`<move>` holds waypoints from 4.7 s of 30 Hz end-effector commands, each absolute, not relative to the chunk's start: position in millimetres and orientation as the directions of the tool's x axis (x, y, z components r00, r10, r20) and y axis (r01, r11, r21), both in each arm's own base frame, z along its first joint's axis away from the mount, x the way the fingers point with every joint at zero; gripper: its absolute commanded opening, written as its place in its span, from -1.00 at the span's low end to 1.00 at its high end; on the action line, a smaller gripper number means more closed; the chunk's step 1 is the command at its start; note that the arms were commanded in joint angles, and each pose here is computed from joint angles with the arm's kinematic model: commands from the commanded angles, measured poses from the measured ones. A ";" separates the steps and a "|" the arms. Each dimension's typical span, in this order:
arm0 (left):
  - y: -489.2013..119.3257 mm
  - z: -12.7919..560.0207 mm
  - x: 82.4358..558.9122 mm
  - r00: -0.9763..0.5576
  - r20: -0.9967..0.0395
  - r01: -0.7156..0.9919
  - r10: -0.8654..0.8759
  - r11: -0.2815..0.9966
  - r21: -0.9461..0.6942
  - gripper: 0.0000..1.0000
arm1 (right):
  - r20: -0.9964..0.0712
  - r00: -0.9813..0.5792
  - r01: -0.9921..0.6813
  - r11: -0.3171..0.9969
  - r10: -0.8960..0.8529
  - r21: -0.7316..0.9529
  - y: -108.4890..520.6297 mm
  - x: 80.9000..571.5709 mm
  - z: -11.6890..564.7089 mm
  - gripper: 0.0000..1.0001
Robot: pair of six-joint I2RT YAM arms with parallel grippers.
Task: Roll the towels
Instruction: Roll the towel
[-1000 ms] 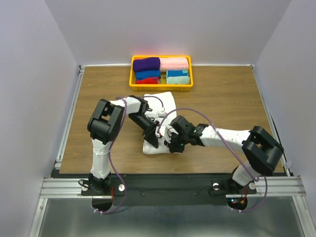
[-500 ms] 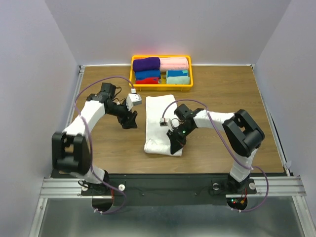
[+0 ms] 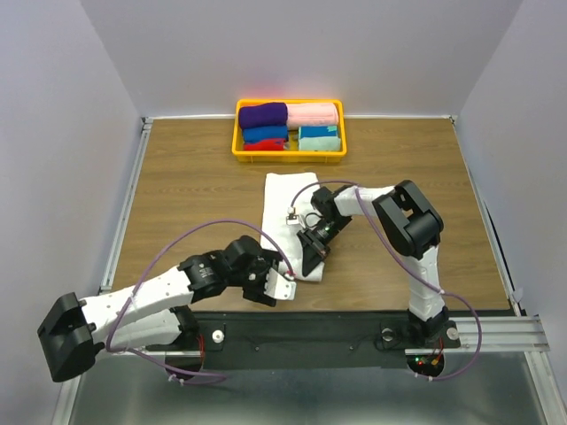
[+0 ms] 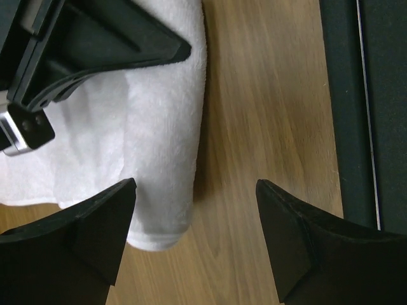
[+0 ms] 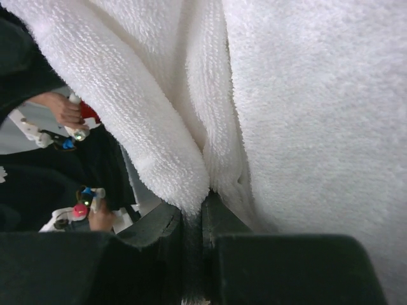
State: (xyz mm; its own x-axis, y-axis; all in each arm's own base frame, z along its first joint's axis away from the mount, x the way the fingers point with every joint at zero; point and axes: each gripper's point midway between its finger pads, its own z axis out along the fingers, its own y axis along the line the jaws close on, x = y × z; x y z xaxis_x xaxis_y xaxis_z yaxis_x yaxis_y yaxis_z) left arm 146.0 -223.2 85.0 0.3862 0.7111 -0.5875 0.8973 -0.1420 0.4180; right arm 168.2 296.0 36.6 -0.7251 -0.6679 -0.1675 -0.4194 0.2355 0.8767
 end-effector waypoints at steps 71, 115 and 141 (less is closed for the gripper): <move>-237.7 -5.0 198.0 -0.428 -0.340 0.646 0.837 0.020 -0.763 -0.22 | -0.538 0.228 -0.899 0.037 -0.811 -0.437 325.6 209.6 76.4 0.85; -143.1 154.6 246.7 0.095 -0.678 0.903 0.729 0.225 0.367 0.97 | -0.145 -0.585 -0.422 0.147 -0.798 0.894 296.3 130.6 44.5 -0.95; -272.1 62.1 158.2 0.377 -0.523 0.897 0.765 -0.159 0.414 0.97 | 0.002 -0.668 -0.237 0.215 -0.744 0.948 291.1 151.9 28.2 -0.50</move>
